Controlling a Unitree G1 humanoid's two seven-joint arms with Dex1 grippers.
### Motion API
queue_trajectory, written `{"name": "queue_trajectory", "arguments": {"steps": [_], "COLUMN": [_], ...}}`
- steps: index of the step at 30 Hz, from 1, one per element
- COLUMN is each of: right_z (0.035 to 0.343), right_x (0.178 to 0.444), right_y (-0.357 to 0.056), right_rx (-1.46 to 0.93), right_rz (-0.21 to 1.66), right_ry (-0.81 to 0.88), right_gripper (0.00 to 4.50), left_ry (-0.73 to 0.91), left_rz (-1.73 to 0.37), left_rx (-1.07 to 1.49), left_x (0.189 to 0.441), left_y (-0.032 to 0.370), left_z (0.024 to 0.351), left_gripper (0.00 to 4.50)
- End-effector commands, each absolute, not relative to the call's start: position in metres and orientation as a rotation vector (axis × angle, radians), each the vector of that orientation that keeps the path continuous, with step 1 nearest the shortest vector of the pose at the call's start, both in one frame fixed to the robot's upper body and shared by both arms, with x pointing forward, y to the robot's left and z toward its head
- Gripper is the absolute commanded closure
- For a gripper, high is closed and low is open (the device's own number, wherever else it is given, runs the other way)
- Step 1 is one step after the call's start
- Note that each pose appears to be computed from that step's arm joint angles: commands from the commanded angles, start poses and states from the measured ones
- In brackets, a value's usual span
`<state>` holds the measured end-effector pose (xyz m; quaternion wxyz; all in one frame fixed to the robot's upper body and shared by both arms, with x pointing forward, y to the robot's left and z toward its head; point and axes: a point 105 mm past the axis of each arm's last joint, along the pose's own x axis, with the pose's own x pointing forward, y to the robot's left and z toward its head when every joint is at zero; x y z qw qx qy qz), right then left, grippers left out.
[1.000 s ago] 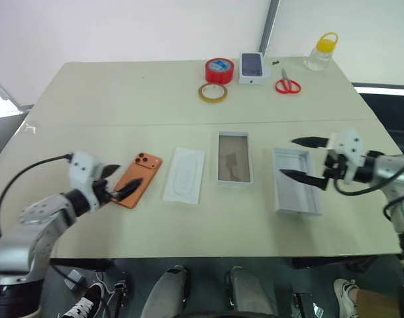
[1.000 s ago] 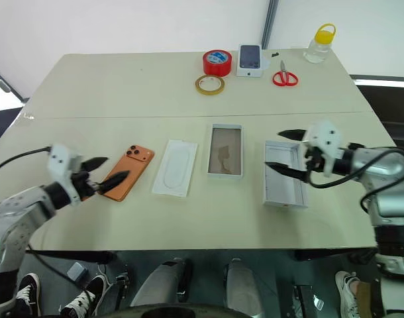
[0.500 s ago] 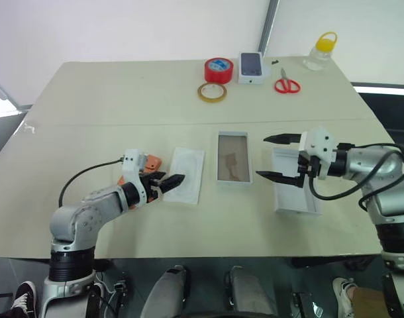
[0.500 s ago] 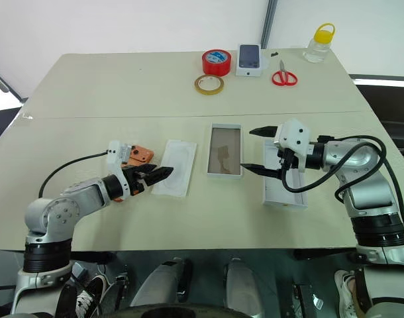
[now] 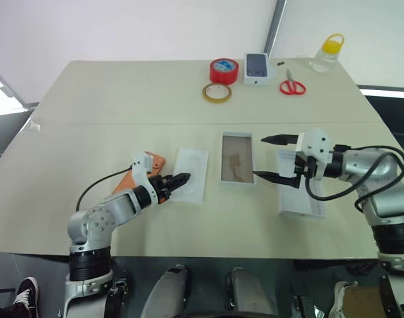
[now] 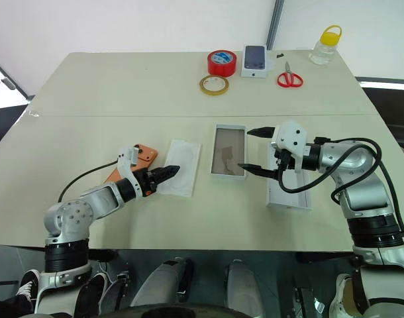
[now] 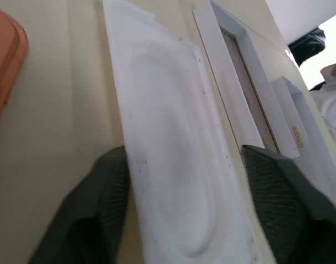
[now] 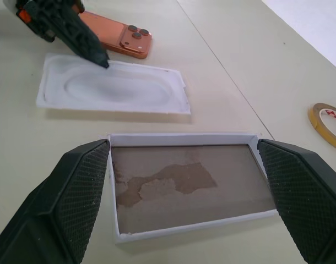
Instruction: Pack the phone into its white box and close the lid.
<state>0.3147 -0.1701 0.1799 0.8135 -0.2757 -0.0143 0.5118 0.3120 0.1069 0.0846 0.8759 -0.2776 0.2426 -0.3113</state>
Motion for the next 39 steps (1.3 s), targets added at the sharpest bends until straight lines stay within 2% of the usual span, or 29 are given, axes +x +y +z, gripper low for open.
{"name": "queue_trajectory", "arguments": {"steps": [1,3,4,12,16,18,24,27,28,34,37,39], "right_z": [0.194,0.195,0.195,0.176,0.142,0.136,0.11,0.105,0.103,0.105,0.107,0.108], "right_x": [0.314,0.314,0.314,0.309,0.307,0.313,0.325,0.324,0.323,0.317,0.315,0.305], "right_y": [-0.166,-0.166,-0.166,-0.151,-0.128,-0.124,-0.125,-0.122,-0.121,-0.108,-0.103,-0.089], "right_rx": [-0.623,-0.623,-0.623,-0.531,-0.55,-0.54,-0.618,-0.593,-0.606,-0.583,-0.607,-0.605], "right_rz": [1.086,1.086,1.086,1.148,1.215,1.215,1.204,1.234,1.246,1.294,1.304,1.348], "right_ry": [-0.097,-0.099,-0.1,-0.049,0.049,0.085,0.185,0.214,0.219,0.201,0.183,0.152], "right_gripper": [0.0,0.0,0.0,0.0,0.0,0.0,0.0,0.79,1.22,4.44,4.44,4.44], "left_ry": [0.566,0.578,0.587,0.556,0.423,0.382,0.341,0.326,0.325,0.279,0.268,0.261], "left_rz": [-0.641,-0.631,-0.621,-0.607,-0.587,-0.579,-0.577,-0.563,-0.565,-0.556,-0.581,-0.604], "left_rx": [-0.585,-0.581,-0.576,-0.57,-0.516,-0.496,-0.483,-0.486,-0.491,-0.53,-0.555,-0.578], "left_x": [0.308,0.307,0.307,0.311,0.325,0.33,0.333,0.333,0.333,0.334,0.333,0.332], "left_y": [0.104,0.106,0.107,0.113,0.133,0.138,0.137,0.136,0.135,0.129,0.123,0.118], "left_z": [0.073,0.07,0.068,0.076,0.114,0.125,0.136,0.137,0.137,0.148,0.156,0.161], "left_gripper": [3.43,4.39,4.49,4.49,4.49,4.49,4.49,4.5,4.5,4.5,4.5,4.5]}}
